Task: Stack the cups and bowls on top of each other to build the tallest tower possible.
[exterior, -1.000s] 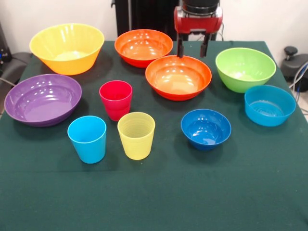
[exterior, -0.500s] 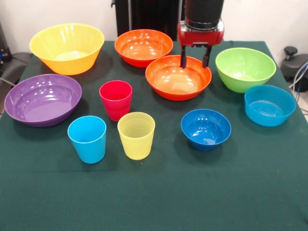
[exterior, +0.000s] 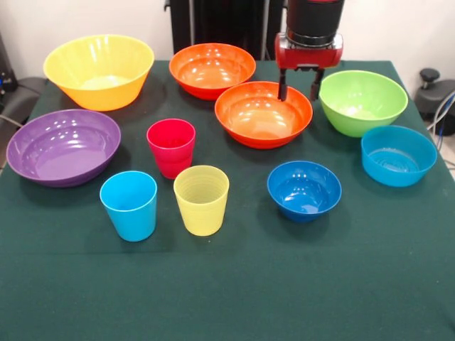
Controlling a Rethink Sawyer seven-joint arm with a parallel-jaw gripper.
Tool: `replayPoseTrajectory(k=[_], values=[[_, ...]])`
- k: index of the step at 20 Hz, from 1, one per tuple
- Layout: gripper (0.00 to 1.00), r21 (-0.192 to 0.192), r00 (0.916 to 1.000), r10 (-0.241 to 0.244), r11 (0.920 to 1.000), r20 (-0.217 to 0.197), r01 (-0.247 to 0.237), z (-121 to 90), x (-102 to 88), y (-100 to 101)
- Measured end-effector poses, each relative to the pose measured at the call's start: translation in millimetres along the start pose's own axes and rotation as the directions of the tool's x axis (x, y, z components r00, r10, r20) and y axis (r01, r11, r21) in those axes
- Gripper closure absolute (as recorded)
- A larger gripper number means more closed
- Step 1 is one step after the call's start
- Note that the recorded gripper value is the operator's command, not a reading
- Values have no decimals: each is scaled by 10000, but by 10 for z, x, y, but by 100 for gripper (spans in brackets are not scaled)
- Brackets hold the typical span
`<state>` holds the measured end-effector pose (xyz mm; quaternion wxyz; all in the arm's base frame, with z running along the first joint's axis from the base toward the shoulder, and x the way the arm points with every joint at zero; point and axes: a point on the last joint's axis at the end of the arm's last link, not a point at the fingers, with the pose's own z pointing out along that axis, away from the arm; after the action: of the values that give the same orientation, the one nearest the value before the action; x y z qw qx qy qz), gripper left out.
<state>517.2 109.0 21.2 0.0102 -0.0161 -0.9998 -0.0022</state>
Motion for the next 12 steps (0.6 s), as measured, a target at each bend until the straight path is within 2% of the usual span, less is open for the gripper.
replayPoseTrajectory(k=[8,12], values=[[0,0,9987,509,9987,21,-509,13,3,10],[0,-2,9970,758,9971,160,-758,65,3,10]])
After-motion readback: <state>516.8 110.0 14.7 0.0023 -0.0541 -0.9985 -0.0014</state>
